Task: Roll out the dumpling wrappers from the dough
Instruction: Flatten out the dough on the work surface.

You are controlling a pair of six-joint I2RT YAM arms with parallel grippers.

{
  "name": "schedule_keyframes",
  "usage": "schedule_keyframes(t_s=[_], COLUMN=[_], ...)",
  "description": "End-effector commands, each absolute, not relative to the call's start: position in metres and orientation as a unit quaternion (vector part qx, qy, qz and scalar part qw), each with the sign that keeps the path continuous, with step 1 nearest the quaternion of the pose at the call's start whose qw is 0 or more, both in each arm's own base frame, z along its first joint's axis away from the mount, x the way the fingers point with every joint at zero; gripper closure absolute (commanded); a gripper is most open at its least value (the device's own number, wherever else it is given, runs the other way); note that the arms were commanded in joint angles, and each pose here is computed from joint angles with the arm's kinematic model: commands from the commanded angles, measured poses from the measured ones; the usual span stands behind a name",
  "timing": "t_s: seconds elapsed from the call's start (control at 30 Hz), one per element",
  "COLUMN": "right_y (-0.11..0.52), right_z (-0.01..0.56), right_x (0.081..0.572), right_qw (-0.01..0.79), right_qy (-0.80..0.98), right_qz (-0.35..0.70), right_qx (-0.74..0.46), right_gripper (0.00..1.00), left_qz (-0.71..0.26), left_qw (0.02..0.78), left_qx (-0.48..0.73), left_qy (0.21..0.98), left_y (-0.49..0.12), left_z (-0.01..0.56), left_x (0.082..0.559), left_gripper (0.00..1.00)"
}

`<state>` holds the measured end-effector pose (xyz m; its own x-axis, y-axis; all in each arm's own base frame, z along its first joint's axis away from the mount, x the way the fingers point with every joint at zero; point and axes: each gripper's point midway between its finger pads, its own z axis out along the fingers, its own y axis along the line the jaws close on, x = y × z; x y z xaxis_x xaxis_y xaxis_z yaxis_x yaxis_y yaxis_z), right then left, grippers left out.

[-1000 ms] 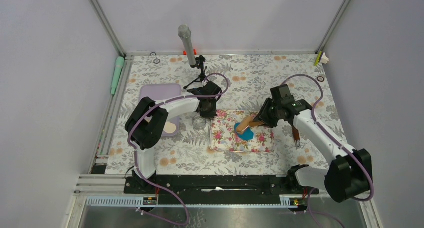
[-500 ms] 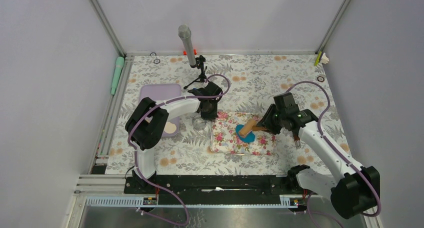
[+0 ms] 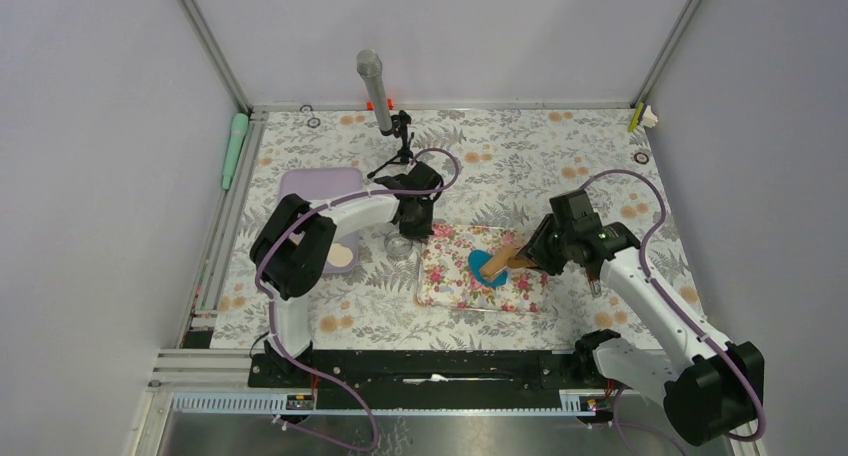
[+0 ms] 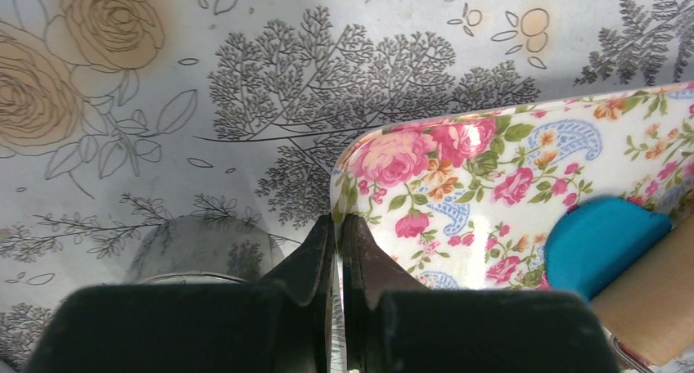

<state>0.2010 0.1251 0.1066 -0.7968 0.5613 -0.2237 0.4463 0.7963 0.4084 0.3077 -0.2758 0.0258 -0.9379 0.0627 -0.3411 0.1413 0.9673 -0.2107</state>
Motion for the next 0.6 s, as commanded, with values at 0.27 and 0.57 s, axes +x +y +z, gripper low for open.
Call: schedule_keyframes(t_s=[0.27,0.57], right_y=[0.124,0.108], right_z=[0.038,0.066], right_x=[0.175,0.124], right_qw=[0.057,0.041], right_qy=[0.968,0.960], right_qz=[0.070,0.077], right_qx=[0.235,0.265], right_gripper=[1.00,1.00], left_qz=[-0.130,-0.133], left_qw=[0.196,0.196], left_qx=[0.069,0.058], left_qy=[0.970,0.970], left_y=[-0.279,-0.282], left_z=[0.050,0.049], left_x=[0.322,0.324], left_gripper=[1.00,1.00])
